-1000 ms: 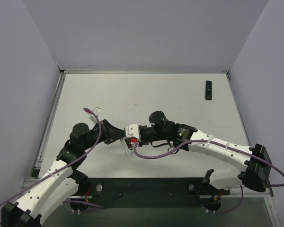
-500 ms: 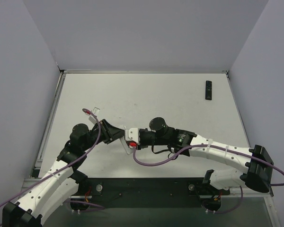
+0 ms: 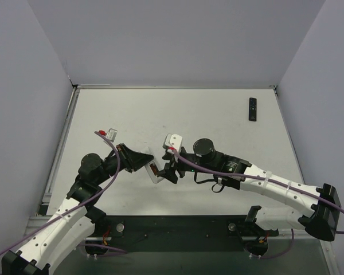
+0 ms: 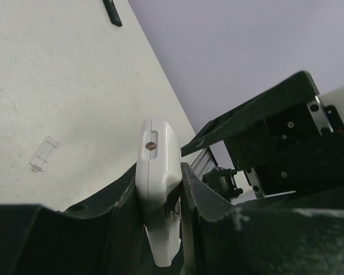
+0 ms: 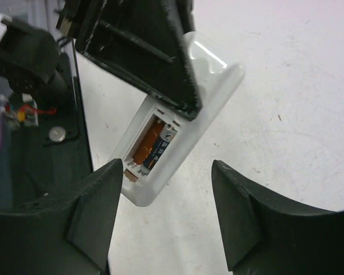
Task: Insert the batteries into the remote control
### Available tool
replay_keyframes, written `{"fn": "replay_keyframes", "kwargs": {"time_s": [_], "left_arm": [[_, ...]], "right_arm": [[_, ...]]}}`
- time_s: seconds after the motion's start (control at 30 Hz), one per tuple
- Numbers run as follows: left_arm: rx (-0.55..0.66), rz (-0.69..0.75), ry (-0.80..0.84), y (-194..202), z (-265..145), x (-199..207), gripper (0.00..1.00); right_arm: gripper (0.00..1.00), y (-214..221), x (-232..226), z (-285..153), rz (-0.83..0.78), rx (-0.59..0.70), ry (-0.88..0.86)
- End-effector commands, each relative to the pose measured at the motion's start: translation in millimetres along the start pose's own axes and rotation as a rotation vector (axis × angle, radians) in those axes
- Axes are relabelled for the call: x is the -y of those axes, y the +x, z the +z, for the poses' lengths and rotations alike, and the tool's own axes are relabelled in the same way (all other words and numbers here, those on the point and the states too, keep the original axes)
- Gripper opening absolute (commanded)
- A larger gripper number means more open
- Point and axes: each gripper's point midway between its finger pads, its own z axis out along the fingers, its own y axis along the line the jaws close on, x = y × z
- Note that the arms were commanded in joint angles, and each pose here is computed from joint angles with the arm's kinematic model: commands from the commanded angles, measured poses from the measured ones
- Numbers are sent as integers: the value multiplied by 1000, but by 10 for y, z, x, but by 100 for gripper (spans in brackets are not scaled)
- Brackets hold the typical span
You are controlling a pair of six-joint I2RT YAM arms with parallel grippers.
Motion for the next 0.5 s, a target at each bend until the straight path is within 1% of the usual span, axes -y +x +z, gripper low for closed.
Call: {"fn": "replay_keyframes", "kwargs": {"time_s": [0.0, 0.03, 0.1, 0.13, 0.23, 0.47], "left_arm": [[56, 97, 129, -134, -27, 280, 0], [64, 103, 139, -148, -33, 304, 0], [69, 116, 154, -155, -49, 339, 0], [71, 120, 162, -161, -54, 359, 0], [79, 129, 175, -180, -67, 401, 0], [79, 135, 195, -191, -88, 465, 0]], "right_arm": [[61, -285, 6, -100, 299, 119, 6], [65, -353, 1, -107, 325, 149, -5], [68, -361, 36, -110, 434, 165, -3], [68, -390, 52, -102, 461, 181, -6], [68, -384, 110, -70, 537, 200, -5], [63, -426, 138, -32, 608, 233, -41]]}}
